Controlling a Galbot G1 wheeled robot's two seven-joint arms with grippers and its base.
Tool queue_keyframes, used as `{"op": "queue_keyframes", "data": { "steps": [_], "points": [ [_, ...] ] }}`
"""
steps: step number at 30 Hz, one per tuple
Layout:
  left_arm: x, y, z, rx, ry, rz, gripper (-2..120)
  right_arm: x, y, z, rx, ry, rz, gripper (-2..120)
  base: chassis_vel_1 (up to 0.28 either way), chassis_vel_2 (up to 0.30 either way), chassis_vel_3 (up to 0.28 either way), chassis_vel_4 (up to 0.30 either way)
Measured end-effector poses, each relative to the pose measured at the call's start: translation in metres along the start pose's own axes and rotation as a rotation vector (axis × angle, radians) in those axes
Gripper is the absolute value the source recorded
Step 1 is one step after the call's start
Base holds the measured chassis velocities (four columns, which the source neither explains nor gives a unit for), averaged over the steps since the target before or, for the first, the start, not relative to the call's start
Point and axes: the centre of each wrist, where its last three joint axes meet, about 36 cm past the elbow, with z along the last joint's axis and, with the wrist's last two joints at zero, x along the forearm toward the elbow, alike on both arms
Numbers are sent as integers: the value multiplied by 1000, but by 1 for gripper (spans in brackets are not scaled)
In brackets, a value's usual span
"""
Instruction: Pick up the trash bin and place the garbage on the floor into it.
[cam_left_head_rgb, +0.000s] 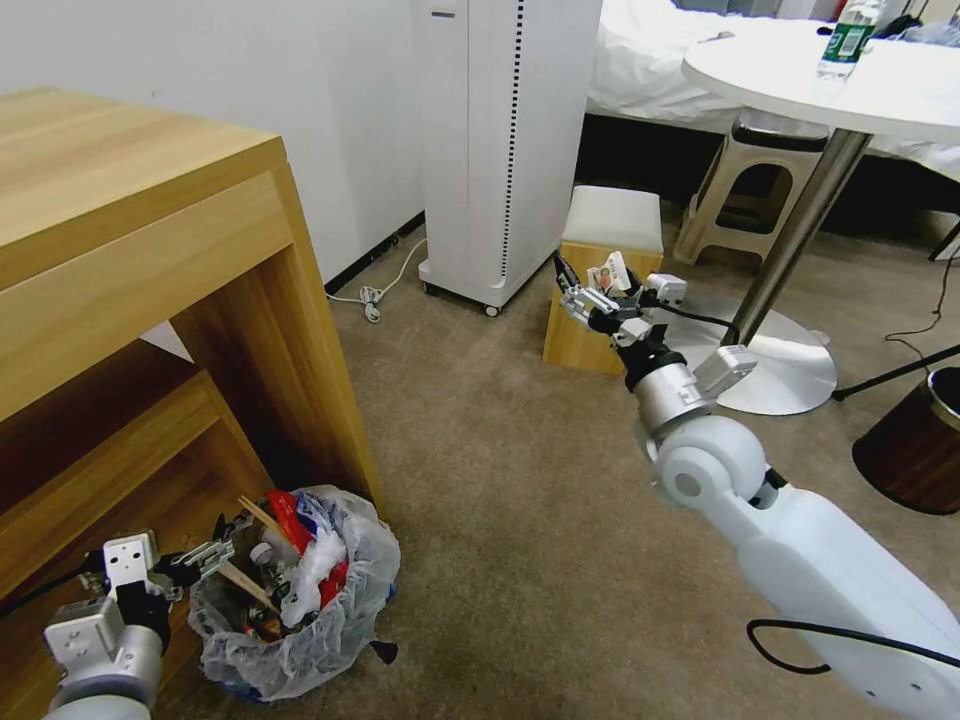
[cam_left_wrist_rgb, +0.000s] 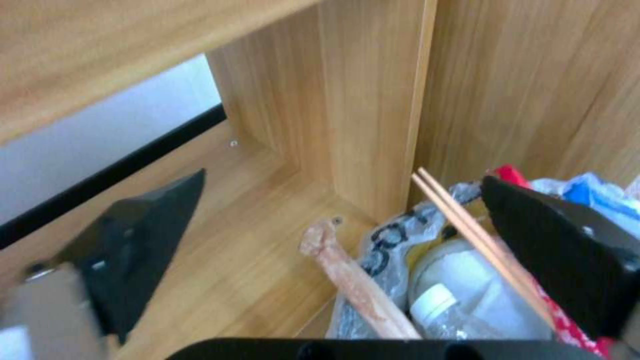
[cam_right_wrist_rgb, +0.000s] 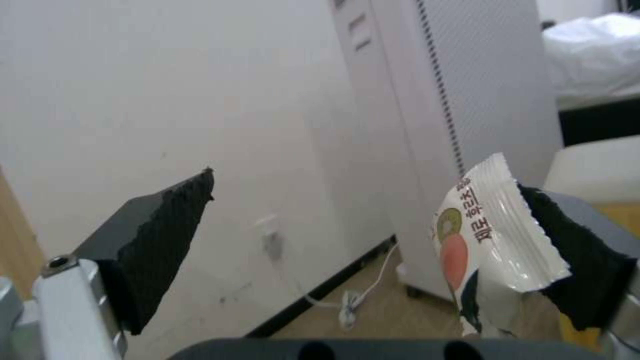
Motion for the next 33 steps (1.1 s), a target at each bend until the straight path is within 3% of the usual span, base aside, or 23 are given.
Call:
{"op": "queue_keyframes", "data": {
  "steps": [2,3,8,15,20,23,24,28,33],
  "points": [
    [0,0,0,-1,0,-1,101,-1,2,3,-3,5,-4,100,0,0,0,0],
    [0,0,0,1,-1,-2,100,-8,15,13,-19,31,-45,100,0,0,0,0],
    [-1,-1,0,7,1,-3,100,-15,38,26,-53,58,-131,100,0,0,0,0],
    [-4,-2,-4,6,1,4,100,-5,74,63,-205,156,-377,100,0,0,0,0],
    [-5,-2,-5,8,-1,3,100,-1,92,80,-273,230,-451,100,0,0,0,0],
    [-6,-1,-7,8,-1,4,100,0,120,108,-343,363,-535,100,0,0,0,0],
    [-6,-1,-7,8,-1,4,100,0,120,108,-343,363,-535,100,0,0,0,0],
    [-9,-3,-10,11,-6,11,100,11,146,139,-329,556,-576,100,0,0,0,0],
    [-10,-4,-10,14,-7,14,100,20,169,156,-313,642,-586,100,0,0,0,0]
  ]
}}
